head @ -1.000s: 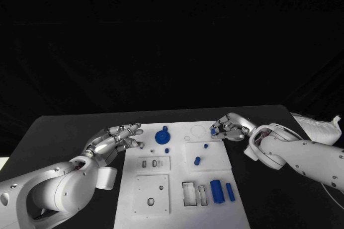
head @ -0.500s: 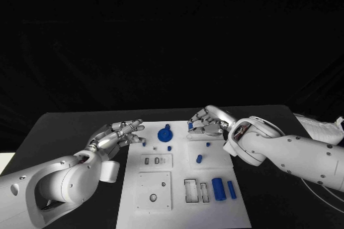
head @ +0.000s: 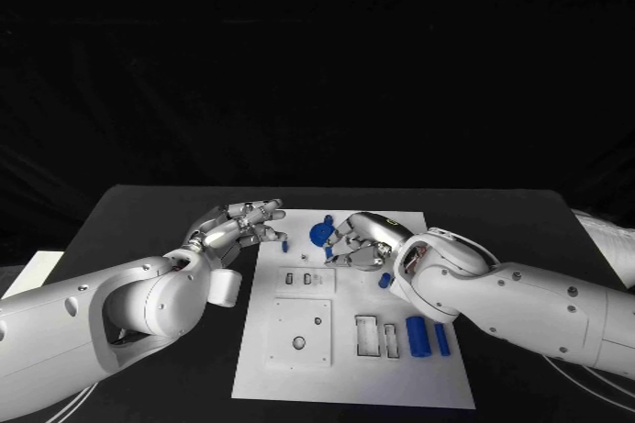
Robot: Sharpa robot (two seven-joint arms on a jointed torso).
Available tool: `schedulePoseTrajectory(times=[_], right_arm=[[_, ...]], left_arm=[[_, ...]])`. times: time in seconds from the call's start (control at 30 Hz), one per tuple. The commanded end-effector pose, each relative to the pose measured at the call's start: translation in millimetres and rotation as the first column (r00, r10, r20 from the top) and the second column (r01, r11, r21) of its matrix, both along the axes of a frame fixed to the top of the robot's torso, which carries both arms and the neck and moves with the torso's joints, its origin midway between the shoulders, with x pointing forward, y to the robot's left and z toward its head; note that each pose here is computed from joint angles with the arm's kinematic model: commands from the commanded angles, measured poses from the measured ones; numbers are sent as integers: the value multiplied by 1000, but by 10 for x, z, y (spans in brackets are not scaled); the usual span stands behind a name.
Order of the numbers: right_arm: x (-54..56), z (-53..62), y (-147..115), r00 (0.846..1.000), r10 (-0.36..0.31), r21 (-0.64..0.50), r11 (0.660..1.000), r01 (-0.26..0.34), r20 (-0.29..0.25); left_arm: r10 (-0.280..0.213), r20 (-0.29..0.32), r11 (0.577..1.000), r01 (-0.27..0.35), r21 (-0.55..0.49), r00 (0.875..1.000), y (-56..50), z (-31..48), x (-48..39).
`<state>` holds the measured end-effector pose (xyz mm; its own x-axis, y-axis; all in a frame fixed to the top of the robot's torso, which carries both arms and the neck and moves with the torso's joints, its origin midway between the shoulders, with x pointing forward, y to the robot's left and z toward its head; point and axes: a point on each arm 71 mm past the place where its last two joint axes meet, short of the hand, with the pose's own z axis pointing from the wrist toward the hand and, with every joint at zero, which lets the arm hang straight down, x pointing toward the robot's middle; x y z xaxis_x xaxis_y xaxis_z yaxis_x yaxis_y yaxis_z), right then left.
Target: Assemble the parts on the task board
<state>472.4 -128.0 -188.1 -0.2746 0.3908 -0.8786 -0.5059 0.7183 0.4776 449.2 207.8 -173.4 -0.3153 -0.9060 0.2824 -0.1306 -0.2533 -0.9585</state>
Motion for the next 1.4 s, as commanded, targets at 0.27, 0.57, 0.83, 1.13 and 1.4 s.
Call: schedulePoseTrajectory(times=[0.27,0.57,0.83,1.13,1.4], right_arm=[[-66,-182,214,999,40,-124,992,-39,7],[-83,-243,271,999,53,-161,986,-52,-1],[-107,-281,322,997,69,-179,981,-71,-17],[-139,-298,357,996,81,-185,979,-85,-26],[-145,-310,356,996,80,-202,976,-84,-28]], left_arm=[[-25,7,1000,25,-17,1000,-41,12,-3],[-28,6,999,28,-18,1000,-48,14,-8],[-29,6,999,30,-19,1000,-51,15,-11],[-29,4,999,29,-18,1000,-45,15,-14],[-30,4,999,30,-18,1000,-42,16,-17]])
